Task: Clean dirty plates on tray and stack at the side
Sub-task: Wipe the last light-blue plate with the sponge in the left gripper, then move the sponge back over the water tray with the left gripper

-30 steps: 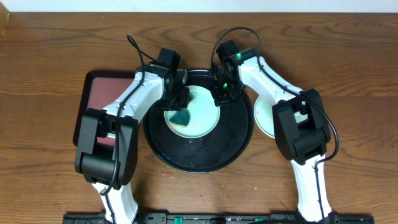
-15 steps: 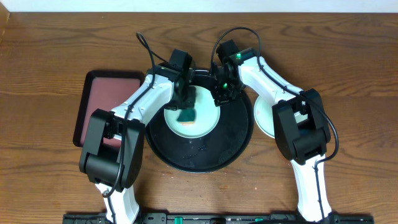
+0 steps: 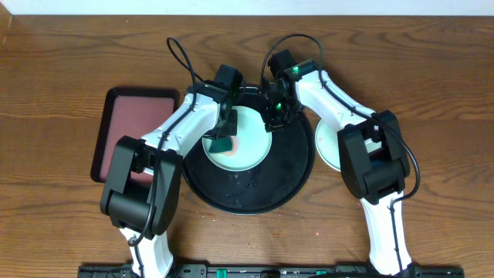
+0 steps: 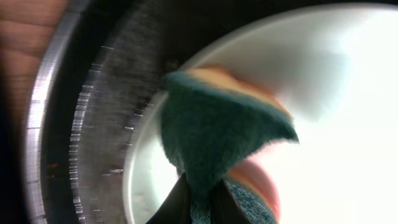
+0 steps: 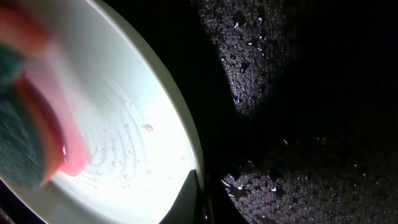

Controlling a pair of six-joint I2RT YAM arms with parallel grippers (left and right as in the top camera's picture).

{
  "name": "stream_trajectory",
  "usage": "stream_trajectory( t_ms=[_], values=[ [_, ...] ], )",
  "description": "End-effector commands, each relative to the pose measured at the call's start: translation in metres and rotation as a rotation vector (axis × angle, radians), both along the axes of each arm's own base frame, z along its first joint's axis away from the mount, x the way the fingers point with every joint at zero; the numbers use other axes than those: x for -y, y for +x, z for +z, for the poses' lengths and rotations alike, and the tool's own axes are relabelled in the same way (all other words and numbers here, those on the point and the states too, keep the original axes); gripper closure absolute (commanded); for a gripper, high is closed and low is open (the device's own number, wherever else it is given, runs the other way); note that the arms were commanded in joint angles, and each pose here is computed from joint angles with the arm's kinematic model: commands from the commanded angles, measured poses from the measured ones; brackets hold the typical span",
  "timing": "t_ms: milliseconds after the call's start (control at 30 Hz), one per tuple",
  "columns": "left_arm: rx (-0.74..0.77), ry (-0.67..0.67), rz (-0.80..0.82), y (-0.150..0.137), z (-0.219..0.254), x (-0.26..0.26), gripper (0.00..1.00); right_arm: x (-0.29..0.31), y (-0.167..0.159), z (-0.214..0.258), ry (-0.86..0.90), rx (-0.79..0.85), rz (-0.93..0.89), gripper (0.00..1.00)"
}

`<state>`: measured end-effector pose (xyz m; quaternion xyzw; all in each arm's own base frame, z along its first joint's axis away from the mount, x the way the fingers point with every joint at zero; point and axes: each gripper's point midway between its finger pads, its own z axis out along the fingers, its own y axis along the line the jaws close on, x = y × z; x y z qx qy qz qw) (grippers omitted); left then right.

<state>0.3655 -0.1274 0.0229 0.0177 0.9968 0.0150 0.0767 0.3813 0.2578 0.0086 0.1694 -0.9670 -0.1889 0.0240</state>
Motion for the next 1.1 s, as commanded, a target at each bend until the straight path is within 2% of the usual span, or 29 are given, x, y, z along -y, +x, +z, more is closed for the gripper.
stream_trajectory(
  t_ms=[0,100,267,333,367,533,633,833,1067],
  values=[
    [-0.132,-0.254,-0.189,-0.029,-0.001,0.052,0.92,-0.001,-0.010,-0.015,-0.017,-0.034,0.027,0.99],
    [-0.169,-0.419,-0.255,-0.039,0.008,0.079,0.92,-0.001,-0.010,-0.015,-0.017,-0.033,0.027,0.99],
    [-0.118,-0.421,-0.260,-0.027,0.009,0.080,0.93,-0.001,-0.010,-0.015,-0.017,-0.033,0.027,0.99],
    [-0.073,-0.368,-0.248,-0.016,0.007,0.073,0.92,0.000,-0.010,-0.015,-0.017,-0.034,0.027,0.99],
    [-0.026,-0.263,-0.186,-0.004,0.002,0.056,0.93,-0.001,-0.010,-0.015,-0.017,-0.034,0.027,0.99],
    [0.108,0.080,0.003,0.023,0.002,-0.006,0.93,0.000,-0.010,-0.015,-0.017,-0.034,0.027,0.99],
    [0.153,0.197,0.030,0.031,0.016,-0.025,0.92,0.000,-0.010,-0.015,-0.017,-0.034,0.026,0.99],
    [0.196,0.190,0.045,0.042,0.073,-0.023,0.92,0.000,-0.010,-0.015,-0.019,-0.037,0.018,0.99],
    [0.233,0.155,0.147,0.030,0.127,-0.047,0.93,-0.002,-0.013,-0.013,-0.012,-0.064,-0.008,0.99]
  ],
)
